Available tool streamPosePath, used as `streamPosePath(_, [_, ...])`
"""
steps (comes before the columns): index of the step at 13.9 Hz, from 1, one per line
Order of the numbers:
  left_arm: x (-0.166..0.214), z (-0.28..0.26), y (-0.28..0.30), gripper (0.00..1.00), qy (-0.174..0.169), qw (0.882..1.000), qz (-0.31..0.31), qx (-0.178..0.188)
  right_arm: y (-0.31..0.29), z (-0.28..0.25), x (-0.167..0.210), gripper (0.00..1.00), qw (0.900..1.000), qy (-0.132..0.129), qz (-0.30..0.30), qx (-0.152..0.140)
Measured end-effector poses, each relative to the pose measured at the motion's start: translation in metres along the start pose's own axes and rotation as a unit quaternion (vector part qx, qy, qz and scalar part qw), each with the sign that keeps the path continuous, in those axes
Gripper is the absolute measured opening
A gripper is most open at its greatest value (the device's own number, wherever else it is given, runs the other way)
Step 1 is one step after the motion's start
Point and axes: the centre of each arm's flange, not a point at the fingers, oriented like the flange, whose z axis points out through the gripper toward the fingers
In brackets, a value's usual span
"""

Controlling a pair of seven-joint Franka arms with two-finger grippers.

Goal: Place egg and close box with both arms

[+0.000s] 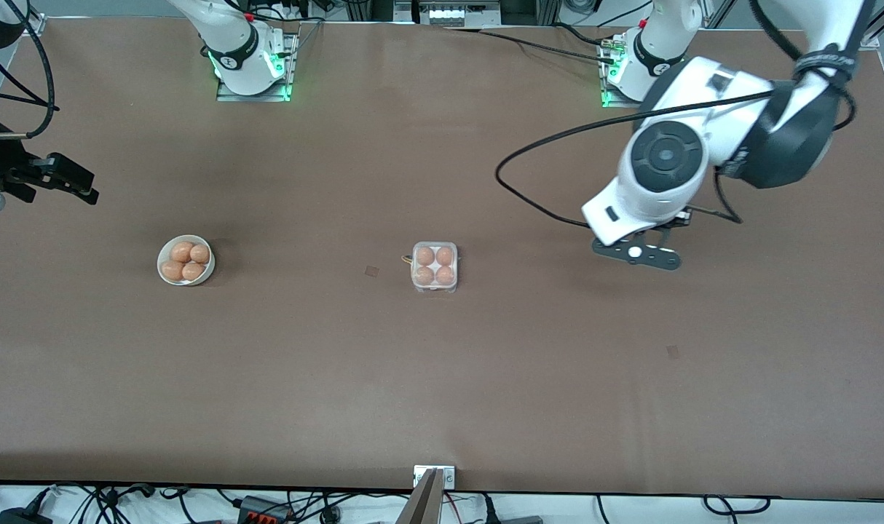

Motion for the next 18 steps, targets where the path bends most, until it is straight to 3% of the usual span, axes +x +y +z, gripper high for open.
streamPosePath(3, [-0.014,-0.03,-0.029,0.76,0.016,0.999,0.012,-0.033,0.001,0.0,0.0,1.0,1.0,-0.001,0.001,0.0])
streamPosePath(5, [-0.03,-0.046,-0.071,0.96,0.023,0.997,-0.002,-0.078,0.002,0.0,0.0,1.0,1.0,-0.001,0.002,0.0])
streamPosePath(6, [-0.04,-0.055,-0.093,1.0,0.029,0.995,-0.015,-0.097,0.002,0.0,0.0,1.0,1.0,-0.001,0.002,0.0])
streamPosePath(9, [-0.077,-0.074,-0.139,1.0,0.055,0.99,-0.067,-0.111,0.002,0.0,0.0,1.0,1.0,-0.001,0.002,0.0])
streamPosePath(14, [-0.106,-0.08,-0.161,1.0,0.149,0.978,-0.108,-0.103,0.002,0.0,0.0,1.0,1.0,0.0,0.002,0.0])
streamPosePath(16, [-0.108,-0.079,-0.152,1.0,0.153,0.978,-0.101,-0.102,0.001,0.0,0.0,1.0,1.0,0.0,0.002,0.0])
streamPosePath(18, [-0.113,-0.074,-0.154,1.0,0.132,0.981,-0.102,-0.101,0.001,0.0,0.0,1.0,1.0,0.0,0.002,0.0])
